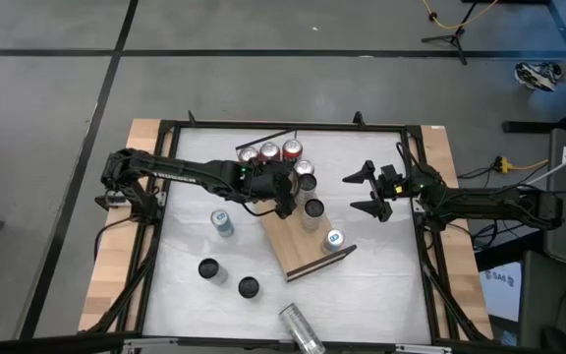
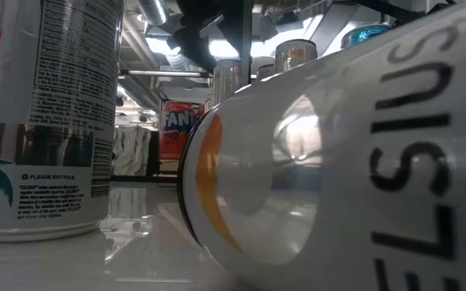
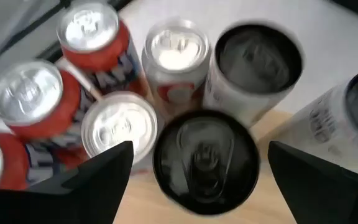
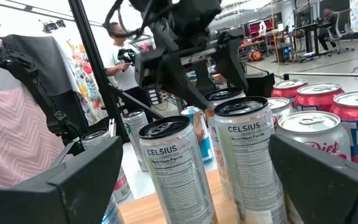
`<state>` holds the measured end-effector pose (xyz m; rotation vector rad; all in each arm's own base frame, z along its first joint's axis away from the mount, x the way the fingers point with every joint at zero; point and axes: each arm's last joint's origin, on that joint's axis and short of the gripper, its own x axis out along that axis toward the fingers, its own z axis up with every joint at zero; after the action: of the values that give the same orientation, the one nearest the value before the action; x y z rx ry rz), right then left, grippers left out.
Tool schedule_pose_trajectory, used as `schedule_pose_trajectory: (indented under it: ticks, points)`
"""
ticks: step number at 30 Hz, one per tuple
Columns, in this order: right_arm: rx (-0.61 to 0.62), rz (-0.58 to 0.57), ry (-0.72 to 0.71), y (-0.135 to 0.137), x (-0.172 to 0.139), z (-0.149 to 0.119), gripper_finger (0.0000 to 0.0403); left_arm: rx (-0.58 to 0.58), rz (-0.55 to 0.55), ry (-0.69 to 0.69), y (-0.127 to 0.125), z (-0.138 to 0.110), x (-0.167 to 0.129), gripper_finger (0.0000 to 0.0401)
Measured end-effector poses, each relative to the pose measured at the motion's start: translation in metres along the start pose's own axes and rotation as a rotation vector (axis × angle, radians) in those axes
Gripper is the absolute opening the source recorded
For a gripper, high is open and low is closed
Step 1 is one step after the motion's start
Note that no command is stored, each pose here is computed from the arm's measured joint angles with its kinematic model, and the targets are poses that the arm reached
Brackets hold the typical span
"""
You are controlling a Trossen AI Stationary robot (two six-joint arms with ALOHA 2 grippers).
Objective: Place canned beverage on shelf
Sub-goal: Adjust the yellow soda can on the shelf
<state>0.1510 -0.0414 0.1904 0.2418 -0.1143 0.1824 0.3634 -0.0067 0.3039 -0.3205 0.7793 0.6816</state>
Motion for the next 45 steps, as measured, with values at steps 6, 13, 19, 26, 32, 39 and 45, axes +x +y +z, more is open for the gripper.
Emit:
schedule_pose_trajectory:
  ticks: [6,13,19,26,32,39,45]
  points:
    - [0.0,0.0,0.0,0.0,0.0,0.0,0.0399,-0.013,0.005,0.012,-0.001,-0.01,0.008,0.0366]
    - [0.0,0.0,0.0,0.0,0.0,0.0,0.0399,-0.001,0.008,-0.021,-0.002,-0.011,0.012,0.0362]
    - [-0.001,0.0,0.0,0.0,0.0,0.0,0.0399,0.021,0.0,-0.033,-0.004,-0.011,0.012,0.0326]
    - [-0.001,0.0,0.0,0.0,0.0,0.0,0.0399,0.021,-0.003,-0.035,-0.004,-0.011,0.012,0.0264]
    - [-0.001,0.0,0.0,0.0,0.0,0.0,0.0399,0.021,-0.004,-0.035,-0.004,-0.011,0.012,0.0235]
    - [-0.001,0.0,0.0,0.0,0.0,0.0,0.0399,0.088,-0.029,-0.044,-0.006,-0.01,0.011,0.024]
    - [-0.001,0.0,0.0,0.0,0.0,0.0,0.0399,0.131,-0.098,-0.014,-0.006,-0.007,0.012,0.0241]
